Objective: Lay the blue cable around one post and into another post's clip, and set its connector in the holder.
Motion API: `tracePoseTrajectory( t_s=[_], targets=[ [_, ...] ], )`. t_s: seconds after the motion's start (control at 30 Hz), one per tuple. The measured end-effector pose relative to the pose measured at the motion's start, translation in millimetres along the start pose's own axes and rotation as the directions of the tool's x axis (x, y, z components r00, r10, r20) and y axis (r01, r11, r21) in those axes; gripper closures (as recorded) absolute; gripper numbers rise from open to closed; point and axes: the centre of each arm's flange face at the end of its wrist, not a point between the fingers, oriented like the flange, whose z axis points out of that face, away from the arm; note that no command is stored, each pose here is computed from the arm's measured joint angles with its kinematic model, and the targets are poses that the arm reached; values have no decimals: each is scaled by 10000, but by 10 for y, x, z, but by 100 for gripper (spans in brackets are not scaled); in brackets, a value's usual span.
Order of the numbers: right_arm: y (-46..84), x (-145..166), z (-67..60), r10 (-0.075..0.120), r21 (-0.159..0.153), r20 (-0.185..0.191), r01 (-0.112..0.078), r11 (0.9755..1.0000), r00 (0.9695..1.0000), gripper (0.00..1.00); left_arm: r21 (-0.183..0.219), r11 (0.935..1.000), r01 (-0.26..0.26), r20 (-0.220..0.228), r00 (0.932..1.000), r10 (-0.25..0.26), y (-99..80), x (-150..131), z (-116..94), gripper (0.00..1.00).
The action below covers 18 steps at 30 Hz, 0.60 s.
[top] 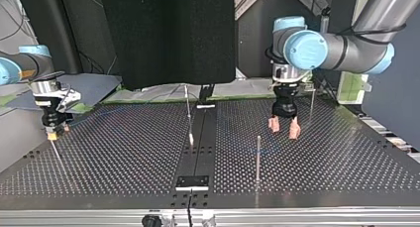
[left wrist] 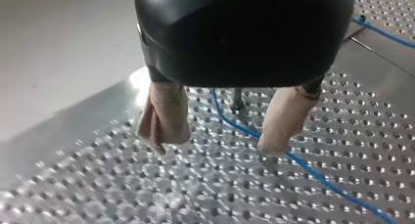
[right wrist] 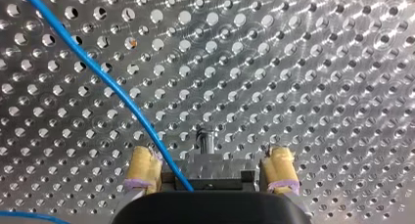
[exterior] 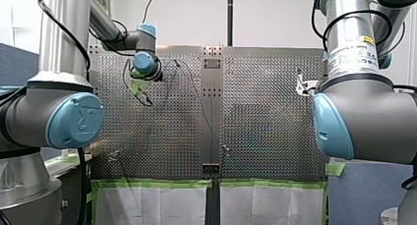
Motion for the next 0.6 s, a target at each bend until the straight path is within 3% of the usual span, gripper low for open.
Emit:
tracePoseTrajectory(
  t_s=[0.3, 0.6],
  targets=[
    [-3, 4, 2, 24, 4, -21, -24, 10000, 10000, 1, -403, 9955, -854, 658, 9940, 880, -18, -192, -339, 0],
    [-4, 4, -1, 22, 6, 4, -22, 10000, 10000, 1, -56, 9836, -1805, 221, 9833, 1806, -340, -293, -444, 0]
  ],
)
